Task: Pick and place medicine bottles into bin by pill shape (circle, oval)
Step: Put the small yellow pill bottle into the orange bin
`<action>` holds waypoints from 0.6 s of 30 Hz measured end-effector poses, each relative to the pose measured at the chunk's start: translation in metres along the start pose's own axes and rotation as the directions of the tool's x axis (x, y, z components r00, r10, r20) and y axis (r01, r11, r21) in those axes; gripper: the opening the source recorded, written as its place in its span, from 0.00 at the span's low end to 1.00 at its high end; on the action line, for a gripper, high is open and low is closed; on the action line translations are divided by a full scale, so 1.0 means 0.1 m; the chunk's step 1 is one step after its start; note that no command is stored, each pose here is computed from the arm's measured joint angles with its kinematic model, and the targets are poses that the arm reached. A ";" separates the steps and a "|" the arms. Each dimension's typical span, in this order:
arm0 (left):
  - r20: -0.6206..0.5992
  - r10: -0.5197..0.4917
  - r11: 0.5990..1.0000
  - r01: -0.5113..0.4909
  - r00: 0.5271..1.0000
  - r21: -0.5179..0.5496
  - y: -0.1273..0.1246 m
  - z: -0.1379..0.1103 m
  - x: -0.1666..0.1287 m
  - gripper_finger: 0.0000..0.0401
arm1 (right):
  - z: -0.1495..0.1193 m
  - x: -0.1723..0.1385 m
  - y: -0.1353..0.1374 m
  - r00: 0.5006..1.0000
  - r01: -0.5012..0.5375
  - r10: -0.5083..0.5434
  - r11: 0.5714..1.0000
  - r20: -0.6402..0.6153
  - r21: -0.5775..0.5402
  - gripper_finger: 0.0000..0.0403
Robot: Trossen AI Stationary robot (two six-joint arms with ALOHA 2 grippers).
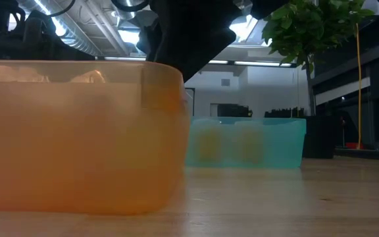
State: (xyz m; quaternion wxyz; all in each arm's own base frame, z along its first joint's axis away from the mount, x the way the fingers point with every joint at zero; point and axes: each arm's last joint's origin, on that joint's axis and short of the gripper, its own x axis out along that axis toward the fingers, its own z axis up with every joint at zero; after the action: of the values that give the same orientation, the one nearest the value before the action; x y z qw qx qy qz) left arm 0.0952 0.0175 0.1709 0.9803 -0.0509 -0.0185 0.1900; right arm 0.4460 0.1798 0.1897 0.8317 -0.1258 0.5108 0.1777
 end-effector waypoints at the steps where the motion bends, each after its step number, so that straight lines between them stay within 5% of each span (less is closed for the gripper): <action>1: 0.000 0.000 1.000 0.000 1.000 0.000 0.00 0.00 0.00 0.49 | 0.00 0.00 0.00 1.000 0.000 0.000 1.000 0.001 0.000 0.29; 18: 0.000 0.000 1.000 0.000 1.000 0.000 0.00 0.00 0.00 0.49 | 0.00 0.01 0.00 1.000 0.006 -0.006 1.000 0.004 -0.002 0.33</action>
State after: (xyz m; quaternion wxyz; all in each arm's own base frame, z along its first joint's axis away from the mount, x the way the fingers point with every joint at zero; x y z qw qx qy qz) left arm 0.0952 0.0175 0.1708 0.9803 -0.0509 -0.0184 0.1900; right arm 0.4467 0.1799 0.1891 0.8331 -0.1278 0.5084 0.1762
